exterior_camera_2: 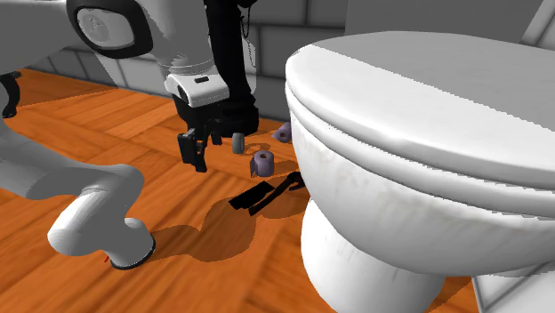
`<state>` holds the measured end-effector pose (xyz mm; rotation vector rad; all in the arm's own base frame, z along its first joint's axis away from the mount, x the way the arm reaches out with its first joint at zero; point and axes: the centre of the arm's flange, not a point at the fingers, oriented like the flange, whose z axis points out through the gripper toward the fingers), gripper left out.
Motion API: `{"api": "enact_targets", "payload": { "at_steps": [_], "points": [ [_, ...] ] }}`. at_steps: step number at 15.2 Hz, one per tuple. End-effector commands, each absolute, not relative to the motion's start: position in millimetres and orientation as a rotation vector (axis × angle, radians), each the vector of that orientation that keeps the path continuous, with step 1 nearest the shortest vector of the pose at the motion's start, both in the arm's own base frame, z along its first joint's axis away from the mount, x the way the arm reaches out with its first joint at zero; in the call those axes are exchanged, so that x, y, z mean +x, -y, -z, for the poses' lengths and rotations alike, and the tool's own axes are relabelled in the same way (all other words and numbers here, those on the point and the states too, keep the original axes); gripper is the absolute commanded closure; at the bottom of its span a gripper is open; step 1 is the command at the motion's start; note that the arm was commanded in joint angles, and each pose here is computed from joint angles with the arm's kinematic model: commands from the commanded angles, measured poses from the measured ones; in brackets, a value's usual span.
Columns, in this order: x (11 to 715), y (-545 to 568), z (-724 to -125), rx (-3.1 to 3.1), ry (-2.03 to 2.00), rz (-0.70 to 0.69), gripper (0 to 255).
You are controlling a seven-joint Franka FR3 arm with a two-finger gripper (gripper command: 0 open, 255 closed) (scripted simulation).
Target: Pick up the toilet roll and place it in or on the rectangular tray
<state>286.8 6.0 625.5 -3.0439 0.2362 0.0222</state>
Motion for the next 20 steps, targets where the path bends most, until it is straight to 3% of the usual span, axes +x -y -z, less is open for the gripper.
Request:
{"api": "enact_targets", "payload": {
  "at_steps": [1,20],
  "points": [
    [286.8,-6.0,-625.5,-3.044,-0.236,-0.022,0],
    [334.9,-223.1,-493.5,-3.108,-0.138,-0.051,0]
  ]
}}
